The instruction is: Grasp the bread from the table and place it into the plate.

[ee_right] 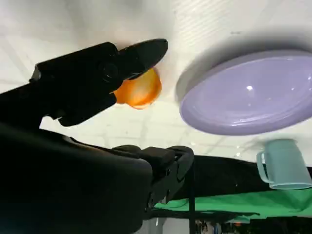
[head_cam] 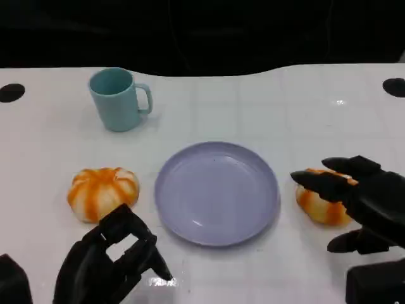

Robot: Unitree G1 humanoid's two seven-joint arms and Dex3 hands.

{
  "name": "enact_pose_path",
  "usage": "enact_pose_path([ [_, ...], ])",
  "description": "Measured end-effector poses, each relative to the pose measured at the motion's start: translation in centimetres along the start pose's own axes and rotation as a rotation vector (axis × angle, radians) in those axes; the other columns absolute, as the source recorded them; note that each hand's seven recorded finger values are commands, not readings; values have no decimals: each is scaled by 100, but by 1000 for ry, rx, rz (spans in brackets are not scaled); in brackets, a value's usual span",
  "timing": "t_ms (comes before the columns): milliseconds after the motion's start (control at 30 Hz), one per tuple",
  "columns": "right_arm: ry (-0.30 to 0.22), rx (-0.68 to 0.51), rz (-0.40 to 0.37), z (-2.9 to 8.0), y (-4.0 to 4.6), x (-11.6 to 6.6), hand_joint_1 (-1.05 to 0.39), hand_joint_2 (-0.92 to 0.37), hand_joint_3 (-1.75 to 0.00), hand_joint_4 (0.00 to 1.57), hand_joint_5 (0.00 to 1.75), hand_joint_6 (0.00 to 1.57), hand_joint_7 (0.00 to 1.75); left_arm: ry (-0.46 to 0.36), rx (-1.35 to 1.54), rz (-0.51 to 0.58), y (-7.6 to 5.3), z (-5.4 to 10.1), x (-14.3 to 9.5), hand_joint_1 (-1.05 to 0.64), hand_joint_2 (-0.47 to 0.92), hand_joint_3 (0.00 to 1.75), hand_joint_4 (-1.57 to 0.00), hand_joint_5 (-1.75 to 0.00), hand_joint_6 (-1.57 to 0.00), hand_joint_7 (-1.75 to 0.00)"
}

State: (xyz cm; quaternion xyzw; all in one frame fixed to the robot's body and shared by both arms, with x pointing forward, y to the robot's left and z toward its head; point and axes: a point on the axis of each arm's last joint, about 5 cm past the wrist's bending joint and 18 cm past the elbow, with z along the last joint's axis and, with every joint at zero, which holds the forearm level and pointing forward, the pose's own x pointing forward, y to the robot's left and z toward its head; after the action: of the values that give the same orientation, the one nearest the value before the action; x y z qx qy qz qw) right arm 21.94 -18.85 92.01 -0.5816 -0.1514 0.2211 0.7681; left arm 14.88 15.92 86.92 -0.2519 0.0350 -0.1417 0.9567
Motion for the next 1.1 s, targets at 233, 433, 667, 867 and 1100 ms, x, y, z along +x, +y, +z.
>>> enact_pose_path([
  [233,43,-66,36,-85,119,163,-45,-79,-1,1,38,25,1,-4,0,-4,-12,14,-3,-62,91,16,-68,-175,-55,-160],
  [433,73,-141,79,-130,167,264,-42,-80,-1,2,36,25,1,-2,-1,-3,-12,12,-6,-62,91,16,-69,-175,-55,-161],
  [667,99,-181,131,-169,186,345,-39,-81,0,11,23,27,0,-3,0,-4,-16,14,-7,-63,91,15,-69,-175,-56,-161],
  [867,110,-187,158,-175,168,398,-37,-81,0,16,19,27,0,-1,-3,2,-21,12,-12,-63,91,15,-69,-175,-56,-160],
  [1100,96,-187,182,-142,183,436,-32,-80,0,25,17,33,2,-3,-2,-1,-29,16,-15,-63,92,14,-69,-175,-57,-160],
])
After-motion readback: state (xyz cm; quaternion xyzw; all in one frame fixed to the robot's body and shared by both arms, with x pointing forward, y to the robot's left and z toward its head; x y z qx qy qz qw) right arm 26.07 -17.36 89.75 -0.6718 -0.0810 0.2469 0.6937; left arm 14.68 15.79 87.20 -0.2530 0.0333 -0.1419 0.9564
